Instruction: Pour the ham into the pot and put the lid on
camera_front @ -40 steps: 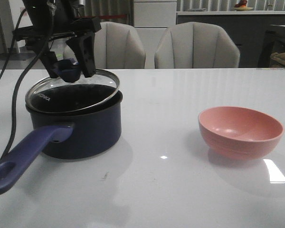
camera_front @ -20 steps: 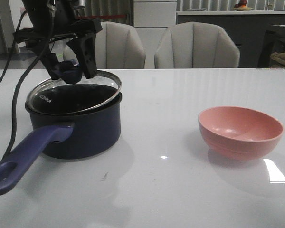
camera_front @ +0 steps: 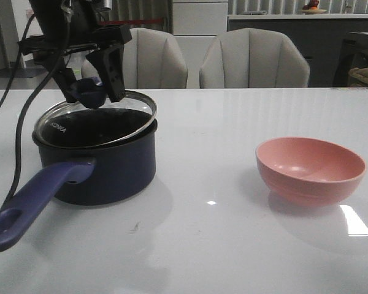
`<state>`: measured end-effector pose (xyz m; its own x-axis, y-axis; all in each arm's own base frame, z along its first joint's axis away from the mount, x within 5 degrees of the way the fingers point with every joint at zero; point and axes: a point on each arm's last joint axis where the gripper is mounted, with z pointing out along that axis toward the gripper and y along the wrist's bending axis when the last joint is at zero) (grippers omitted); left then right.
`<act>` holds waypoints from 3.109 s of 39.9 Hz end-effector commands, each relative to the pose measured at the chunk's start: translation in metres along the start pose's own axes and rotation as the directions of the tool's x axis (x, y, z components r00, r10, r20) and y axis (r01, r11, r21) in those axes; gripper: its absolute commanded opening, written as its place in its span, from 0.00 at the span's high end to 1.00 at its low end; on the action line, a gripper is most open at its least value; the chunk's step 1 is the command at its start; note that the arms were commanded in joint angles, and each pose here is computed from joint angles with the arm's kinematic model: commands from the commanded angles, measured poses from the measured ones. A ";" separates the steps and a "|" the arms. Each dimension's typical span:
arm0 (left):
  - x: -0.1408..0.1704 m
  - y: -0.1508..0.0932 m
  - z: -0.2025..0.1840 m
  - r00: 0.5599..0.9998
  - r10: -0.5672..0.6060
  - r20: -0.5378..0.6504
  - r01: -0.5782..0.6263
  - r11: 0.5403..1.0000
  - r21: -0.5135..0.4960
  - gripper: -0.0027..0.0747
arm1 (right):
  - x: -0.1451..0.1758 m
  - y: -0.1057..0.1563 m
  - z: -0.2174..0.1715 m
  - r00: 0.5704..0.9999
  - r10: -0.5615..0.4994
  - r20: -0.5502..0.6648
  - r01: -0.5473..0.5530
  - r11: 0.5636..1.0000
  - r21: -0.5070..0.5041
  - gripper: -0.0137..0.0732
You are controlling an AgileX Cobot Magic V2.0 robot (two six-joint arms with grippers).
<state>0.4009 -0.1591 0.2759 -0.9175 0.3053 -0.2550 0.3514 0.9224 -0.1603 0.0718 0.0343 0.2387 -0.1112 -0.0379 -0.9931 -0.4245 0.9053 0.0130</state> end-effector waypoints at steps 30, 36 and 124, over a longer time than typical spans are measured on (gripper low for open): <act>0.005 -0.009 -0.042 0.997 0.030 0.066 -0.030 1.000 -0.002 0.31 | -0.015 -0.002 -0.001 0.996 -0.012 0.084 0.010 1.000 0.025 0.67; 0.004 -0.011 -0.034 0.999 0.016 0.047 -0.018 0.999 0.032 0.21 | -0.015 -0.002 -0.001 0.996 -0.012 0.084 0.010 1.000 0.025 0.67; 0.384 0.005 -0.118 0.209 0.231 0.950 -0.027 0.973 -0.230 0.84 | -0.015 -0.002 -0.001 0.996 -0.012 0.084 0.010 1.000 0.025 0.67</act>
<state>0.0293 -0.0093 0.2744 -0.0505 0.0831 -0.9953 0.3305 0.9418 0.0619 0.0718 0.0343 0.2387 -0.1116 -0.0381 -0.9930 -0.4247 0.9052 0.0130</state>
